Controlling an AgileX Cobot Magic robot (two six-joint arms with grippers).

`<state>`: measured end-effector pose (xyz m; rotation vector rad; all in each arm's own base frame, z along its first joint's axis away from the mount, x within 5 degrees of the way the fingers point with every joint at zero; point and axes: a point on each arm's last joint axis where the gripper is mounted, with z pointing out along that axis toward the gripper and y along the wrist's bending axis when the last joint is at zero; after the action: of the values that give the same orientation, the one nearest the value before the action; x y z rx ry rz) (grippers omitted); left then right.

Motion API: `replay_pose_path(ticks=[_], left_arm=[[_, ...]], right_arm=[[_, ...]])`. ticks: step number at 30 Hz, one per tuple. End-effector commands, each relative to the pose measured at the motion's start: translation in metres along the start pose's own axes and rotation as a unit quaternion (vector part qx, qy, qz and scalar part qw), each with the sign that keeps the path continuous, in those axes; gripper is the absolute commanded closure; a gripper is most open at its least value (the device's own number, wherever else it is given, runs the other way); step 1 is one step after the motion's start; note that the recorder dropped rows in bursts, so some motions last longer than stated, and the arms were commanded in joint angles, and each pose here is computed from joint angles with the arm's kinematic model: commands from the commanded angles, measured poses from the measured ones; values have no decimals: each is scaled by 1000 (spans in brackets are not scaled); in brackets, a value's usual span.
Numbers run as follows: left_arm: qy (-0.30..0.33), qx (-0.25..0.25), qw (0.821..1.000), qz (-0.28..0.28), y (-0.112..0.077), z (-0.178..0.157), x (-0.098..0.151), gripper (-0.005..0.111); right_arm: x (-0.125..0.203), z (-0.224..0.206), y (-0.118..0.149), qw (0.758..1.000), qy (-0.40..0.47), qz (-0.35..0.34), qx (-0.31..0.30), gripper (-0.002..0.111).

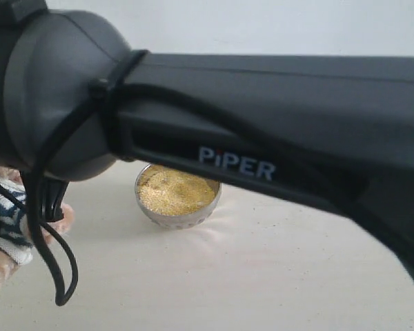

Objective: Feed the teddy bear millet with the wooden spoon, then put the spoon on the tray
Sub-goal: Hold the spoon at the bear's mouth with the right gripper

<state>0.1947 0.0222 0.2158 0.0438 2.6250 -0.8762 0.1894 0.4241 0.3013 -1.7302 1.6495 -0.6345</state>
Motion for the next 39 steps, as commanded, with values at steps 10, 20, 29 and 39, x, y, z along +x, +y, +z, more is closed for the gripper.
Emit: replay_pose_path(ticks=[10,20,29,39], left_arm=[[-10,4,1000,3,-3,-2,0,100],[-10,4,1000,3,-3,-2,0,100],[-10,4,1000,3,-3,-2,0,100],[-10,4,1000,3,-3,-2,0,100]], right_arm=[[-7,19,8,998,25,-10,52,106],[-6,18,-1,994,27,11,108,106],[-14,12,10,993,16,19,112,106],[-7,20,30,993,36,-12,109,106]])
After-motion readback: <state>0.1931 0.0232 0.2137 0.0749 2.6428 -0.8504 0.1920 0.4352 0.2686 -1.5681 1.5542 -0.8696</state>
